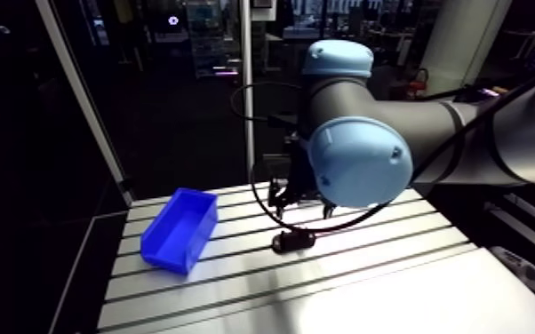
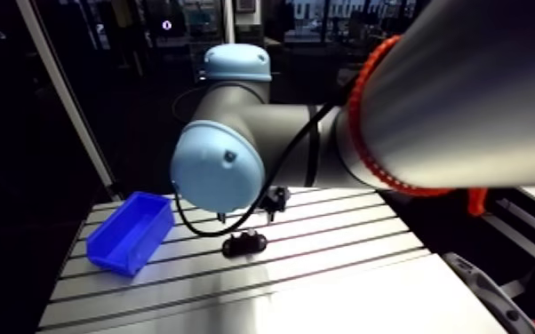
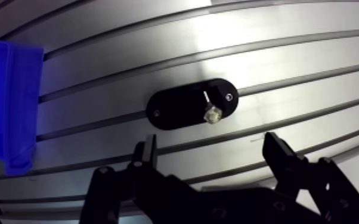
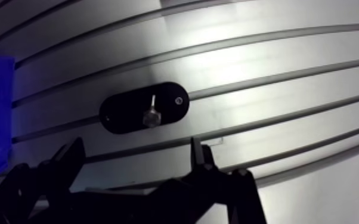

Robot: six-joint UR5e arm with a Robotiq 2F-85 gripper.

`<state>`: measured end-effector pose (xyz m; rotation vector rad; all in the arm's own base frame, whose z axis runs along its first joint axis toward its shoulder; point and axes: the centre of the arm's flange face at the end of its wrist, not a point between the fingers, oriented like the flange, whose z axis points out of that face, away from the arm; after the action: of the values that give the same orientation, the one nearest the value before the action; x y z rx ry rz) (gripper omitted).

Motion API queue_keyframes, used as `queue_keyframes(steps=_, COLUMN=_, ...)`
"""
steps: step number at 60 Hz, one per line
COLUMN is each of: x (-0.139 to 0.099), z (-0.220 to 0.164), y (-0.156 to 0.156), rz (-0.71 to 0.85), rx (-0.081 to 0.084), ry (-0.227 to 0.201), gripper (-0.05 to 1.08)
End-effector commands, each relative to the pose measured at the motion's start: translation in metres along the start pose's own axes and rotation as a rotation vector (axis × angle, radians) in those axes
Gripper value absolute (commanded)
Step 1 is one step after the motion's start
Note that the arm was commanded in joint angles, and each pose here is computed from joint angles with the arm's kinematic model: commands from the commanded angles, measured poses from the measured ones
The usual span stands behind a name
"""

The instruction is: Pick up the M10 bolt and insert it into the hex recess until seated.

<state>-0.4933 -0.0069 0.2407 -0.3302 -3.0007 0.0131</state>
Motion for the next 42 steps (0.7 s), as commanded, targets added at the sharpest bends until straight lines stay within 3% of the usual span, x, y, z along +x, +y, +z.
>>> queue_keyframes(steps=1, x=0.000, z=0.006, y=0.001, rz=-0.004, rx=-0.001, ry=0.012, gripper=0.08)
queue_keyframes(steps=21, x=0.000, z=0.014, y=0.002, rz=-0.001, rx=-0.003, ry=0.002, gripper=0.23)
queue_keyframes(steps=42, x=0.001, z=0.023, y=0.002, rz=-0.002, rx=0.000, ry=-0.012, gripper=0.28)
